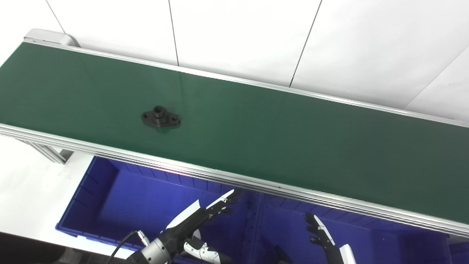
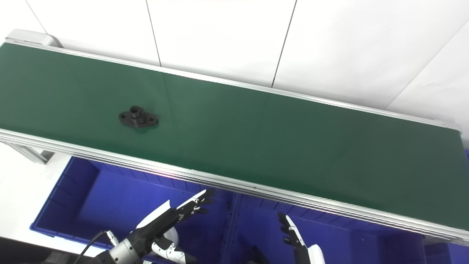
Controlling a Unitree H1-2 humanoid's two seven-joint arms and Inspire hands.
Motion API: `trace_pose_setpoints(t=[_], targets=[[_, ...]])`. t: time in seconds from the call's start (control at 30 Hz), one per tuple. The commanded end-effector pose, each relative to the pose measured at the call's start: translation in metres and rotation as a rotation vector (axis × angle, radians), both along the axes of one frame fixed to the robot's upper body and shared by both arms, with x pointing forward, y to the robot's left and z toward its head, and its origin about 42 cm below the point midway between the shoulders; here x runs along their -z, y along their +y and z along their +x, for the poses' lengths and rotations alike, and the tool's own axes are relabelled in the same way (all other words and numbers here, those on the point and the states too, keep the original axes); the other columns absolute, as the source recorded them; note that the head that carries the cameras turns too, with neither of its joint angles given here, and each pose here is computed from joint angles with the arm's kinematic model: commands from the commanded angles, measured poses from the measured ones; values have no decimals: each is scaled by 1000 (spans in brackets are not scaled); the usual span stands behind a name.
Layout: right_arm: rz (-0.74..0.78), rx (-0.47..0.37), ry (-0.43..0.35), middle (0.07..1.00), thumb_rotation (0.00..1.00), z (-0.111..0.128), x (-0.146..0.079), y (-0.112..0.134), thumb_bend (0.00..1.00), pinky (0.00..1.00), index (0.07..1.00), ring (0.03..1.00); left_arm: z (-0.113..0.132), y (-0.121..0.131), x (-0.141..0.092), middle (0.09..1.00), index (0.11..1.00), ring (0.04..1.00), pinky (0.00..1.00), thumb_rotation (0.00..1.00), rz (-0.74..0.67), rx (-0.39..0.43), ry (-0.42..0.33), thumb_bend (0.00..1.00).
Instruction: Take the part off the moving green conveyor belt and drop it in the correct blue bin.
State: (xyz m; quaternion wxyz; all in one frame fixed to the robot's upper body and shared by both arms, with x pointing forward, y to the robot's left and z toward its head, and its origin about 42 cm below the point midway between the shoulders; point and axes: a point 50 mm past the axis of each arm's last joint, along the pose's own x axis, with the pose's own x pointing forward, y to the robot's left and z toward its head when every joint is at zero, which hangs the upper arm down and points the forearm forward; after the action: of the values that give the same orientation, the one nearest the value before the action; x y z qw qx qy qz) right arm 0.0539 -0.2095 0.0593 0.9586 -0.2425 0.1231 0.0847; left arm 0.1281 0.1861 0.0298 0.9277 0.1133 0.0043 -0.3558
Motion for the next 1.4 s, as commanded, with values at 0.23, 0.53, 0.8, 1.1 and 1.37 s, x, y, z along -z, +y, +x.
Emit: trace_pose_setpoints(t=[0.23,0.53,0.8,1.1,1.37], targets=[[20,-4,-68,897,224,1,-4,1,744,790,914,868,4,0,-5,999,992,954,858,500,-19,9,-56,752],[29,4,-83,894,210,2,-4,2,745,768,911,856,4,0,-3,998,984,953,857,496,-18,0,-51,754],[72,7,-121,893,172,2,-4,2,726,780,918,858,6,0,-2,997,985,952,848,516,-5,8,-55,759],[184,66,-293,878,110,0,-17,4,710,824,905,866,7,0,-2,993,979,948,846,491,-12,0,-57,752],[250,87,-470,876,138,15,-55,3,694,856,904,869,10,3,-3,990,978,940,839,484,-20,2,-58,756]])
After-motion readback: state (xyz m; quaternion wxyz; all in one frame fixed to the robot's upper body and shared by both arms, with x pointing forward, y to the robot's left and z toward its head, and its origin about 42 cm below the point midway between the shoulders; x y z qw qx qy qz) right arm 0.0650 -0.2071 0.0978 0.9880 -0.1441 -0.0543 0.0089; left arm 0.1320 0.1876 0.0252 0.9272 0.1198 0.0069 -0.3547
